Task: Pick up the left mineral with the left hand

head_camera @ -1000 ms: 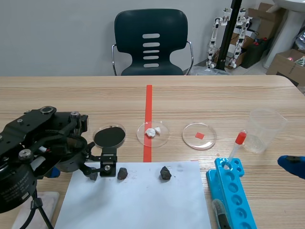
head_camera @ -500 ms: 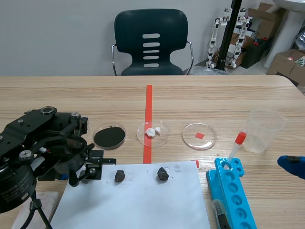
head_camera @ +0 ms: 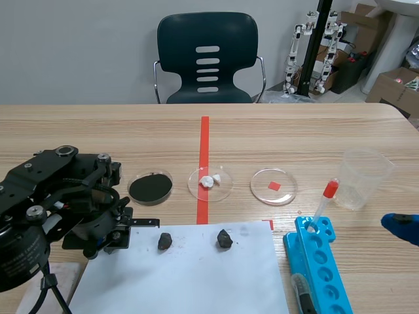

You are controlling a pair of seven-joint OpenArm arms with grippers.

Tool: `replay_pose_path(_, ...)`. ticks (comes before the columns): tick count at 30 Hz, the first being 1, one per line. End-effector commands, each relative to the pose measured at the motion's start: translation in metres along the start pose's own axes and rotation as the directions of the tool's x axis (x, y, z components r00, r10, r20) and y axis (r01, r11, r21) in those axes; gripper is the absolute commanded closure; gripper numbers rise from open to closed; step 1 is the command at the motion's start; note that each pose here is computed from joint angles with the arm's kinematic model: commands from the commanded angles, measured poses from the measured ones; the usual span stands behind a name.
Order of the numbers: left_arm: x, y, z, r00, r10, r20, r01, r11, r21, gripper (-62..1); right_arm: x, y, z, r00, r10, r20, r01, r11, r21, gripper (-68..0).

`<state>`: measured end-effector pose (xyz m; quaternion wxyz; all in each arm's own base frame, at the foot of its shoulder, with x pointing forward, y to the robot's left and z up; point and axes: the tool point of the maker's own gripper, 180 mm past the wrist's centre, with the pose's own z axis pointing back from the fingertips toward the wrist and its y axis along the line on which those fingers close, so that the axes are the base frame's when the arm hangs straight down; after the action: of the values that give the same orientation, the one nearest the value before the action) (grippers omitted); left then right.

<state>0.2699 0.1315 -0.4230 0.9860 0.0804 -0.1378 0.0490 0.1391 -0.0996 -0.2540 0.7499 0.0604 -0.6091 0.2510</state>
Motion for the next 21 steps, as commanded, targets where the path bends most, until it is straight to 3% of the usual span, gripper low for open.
replay_pose_path(1,0.006,-0.001,0.003,1.000,0.000,0.021,0.000,1.000,-0.002,-8.5,0.013,-0.003,-0.003,0.999,0.006,0.045,-0.006,1.000,-0.004,-67.9)
replay_pose_path(5,0.009,-0.001,0.004,0.999,0.000,0.035,0.000,1.000,-0.003,-8.5,0.013,-0.003,-0.003,0.999,0.006,0.045,-0.006,1.000,-0.004,-67.9)
replay_pose_path(11,0.030,-0.001,0.019,0.986,0.014,0.166,-0.010,1.000,-0.028,-8.5,0.013,-0.003,-0.003,0.999,0.006,0.045,-0.006,1.000,-0.004,-67.9)
replay_pose_path(16,0.053,0.007,0.046,0.933,0.037,0.358,-0.019,0.998,-0.053,-8.5,0.013,-0.003,-0.003,0.999,0.006,0.045,-0.006,1.000,-0.004,-67.9)
replay_pose_path(21,0.065,0.019,0.072,0.850,0.042,0.525,-0.016,0.998,-0.054,-8.5,0.013,-0.003,-0.003,0.999,0.006,0.046,-0.006,1.000,-0.004,-67.9)
